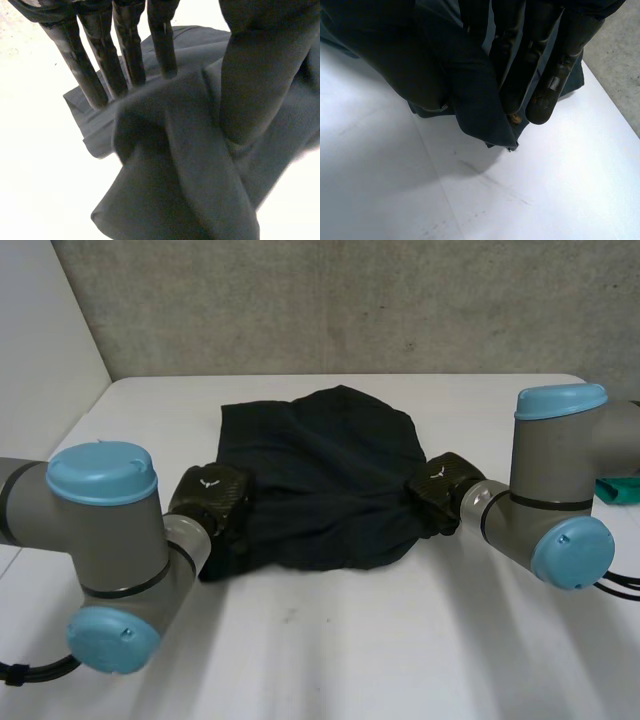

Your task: Fold the laundry.

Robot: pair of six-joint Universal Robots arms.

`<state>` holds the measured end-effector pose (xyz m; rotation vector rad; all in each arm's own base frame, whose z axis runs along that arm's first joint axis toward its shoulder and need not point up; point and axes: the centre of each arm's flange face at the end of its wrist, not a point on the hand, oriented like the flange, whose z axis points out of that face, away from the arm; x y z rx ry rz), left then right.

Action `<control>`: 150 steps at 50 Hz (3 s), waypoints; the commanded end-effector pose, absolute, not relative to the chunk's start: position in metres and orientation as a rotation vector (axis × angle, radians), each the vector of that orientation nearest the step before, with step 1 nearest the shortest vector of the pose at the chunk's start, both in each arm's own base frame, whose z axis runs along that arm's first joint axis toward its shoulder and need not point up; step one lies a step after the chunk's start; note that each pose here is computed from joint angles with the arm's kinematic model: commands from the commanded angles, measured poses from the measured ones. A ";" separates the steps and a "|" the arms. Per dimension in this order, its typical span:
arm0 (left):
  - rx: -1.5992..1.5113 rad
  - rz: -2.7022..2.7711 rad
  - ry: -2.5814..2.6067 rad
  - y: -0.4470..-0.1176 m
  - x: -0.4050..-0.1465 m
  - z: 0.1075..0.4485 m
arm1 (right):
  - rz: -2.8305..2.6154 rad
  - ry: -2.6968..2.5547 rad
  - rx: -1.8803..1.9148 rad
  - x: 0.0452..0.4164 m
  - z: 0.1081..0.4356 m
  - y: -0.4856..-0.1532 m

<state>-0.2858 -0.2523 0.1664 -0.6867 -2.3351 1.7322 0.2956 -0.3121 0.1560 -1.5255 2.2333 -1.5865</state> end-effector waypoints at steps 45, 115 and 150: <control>-1.023 1.777 -2.362 -0.226 -0.269 0.135 | -1.555 2.255 -0.904 0.250 0.160 -0.272; -0.956 2.201 -1.954 -0.199 -0.254 0.338 | -2.013 2.021 -1.443 0.267 0.353 -0.271; -0.428 2.909 -1.087 -0.339 -0.308 0.380 | -2.837 1.178 -0.730 0.319 0.387 -0.396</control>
